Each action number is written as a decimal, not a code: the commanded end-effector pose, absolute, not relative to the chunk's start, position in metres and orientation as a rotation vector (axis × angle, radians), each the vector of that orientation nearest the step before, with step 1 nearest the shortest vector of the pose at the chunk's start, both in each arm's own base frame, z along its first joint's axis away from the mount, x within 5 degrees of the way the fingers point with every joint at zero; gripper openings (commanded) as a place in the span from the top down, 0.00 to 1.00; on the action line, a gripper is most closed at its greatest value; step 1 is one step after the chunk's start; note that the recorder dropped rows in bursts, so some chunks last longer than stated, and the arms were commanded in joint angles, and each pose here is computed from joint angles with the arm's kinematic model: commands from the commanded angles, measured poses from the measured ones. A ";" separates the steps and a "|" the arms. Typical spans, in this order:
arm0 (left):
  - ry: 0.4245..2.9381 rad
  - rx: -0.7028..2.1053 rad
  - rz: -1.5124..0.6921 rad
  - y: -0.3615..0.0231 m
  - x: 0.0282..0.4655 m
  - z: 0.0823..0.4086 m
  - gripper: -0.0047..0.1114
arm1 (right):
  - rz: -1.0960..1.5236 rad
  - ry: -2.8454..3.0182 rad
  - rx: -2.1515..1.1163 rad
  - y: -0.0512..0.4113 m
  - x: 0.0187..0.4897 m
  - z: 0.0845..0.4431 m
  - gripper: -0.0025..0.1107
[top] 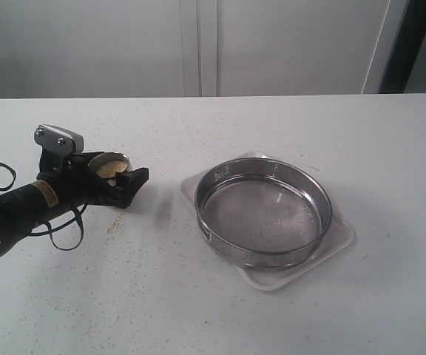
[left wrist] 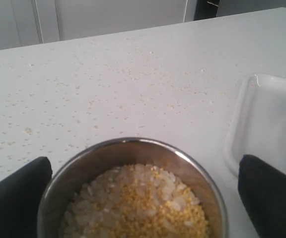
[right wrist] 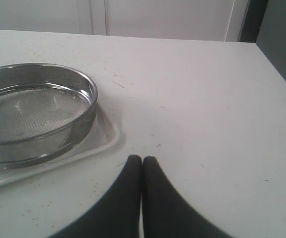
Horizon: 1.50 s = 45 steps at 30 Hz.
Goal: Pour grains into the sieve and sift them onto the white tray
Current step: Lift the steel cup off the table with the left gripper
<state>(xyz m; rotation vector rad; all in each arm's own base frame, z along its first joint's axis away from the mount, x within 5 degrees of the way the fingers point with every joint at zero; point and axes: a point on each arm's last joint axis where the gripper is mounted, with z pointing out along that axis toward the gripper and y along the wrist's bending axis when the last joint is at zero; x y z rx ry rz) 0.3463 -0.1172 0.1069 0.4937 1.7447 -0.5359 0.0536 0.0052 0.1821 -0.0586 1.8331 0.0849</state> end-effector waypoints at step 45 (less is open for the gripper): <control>1.758 0.553 -0.482 -0.119 0.347 0.092 0.96 | 0.082 1.826 -0.050 0.005 0.053 0.182 0.98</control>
